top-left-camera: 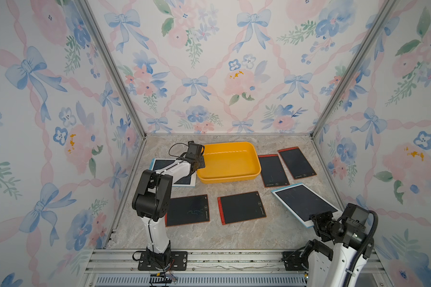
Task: Take out the writing tablet from the storage box
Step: Place the writing tablet at the center of the board.
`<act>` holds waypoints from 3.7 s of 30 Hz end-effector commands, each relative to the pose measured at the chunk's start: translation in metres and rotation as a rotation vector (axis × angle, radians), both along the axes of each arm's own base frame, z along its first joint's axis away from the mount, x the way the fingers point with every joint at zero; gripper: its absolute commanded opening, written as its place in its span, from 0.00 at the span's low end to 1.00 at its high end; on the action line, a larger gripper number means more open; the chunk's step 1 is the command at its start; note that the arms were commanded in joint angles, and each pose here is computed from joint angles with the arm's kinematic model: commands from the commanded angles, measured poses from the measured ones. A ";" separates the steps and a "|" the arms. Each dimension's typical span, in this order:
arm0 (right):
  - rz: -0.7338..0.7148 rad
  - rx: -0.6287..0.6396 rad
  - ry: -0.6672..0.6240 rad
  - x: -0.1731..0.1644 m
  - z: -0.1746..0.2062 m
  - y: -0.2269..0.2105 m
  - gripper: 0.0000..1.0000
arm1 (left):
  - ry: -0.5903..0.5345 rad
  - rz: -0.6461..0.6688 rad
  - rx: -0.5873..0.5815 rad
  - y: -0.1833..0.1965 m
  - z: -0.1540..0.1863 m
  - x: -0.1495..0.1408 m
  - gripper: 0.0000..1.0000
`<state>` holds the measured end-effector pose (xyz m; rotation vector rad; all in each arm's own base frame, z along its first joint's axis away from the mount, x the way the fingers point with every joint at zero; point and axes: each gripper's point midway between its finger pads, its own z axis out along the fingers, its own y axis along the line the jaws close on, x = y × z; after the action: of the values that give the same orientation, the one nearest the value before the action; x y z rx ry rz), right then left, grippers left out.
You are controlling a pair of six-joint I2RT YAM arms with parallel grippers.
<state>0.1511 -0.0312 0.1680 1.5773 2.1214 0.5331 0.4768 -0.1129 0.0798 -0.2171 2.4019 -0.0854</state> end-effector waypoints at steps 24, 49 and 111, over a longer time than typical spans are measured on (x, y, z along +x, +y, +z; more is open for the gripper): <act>0.022 0.011 0.138 -0.007 -0.037 -0.005 0.48 | 0.022 -0.013 -0.004 -0.002 -0.005 -0.007 0.00; 0.087 -0.013 0.258 -0.005 -0.060 -0.013 0.64 | 0.029 -0.011 -0.006 0.000 -0.008 -0.008 0.00; 0.246 -0.071 0.447 0.024 -0.110 -0.005 0.69 | 0.054 -0.006 0.000 0.003 -0.019 -0.011 0.00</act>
<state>0.1749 -0.0337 0.0603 1.5295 2.6352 0.2225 0.4734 -0.1120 0.0745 -0.2159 2.4147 -0.0848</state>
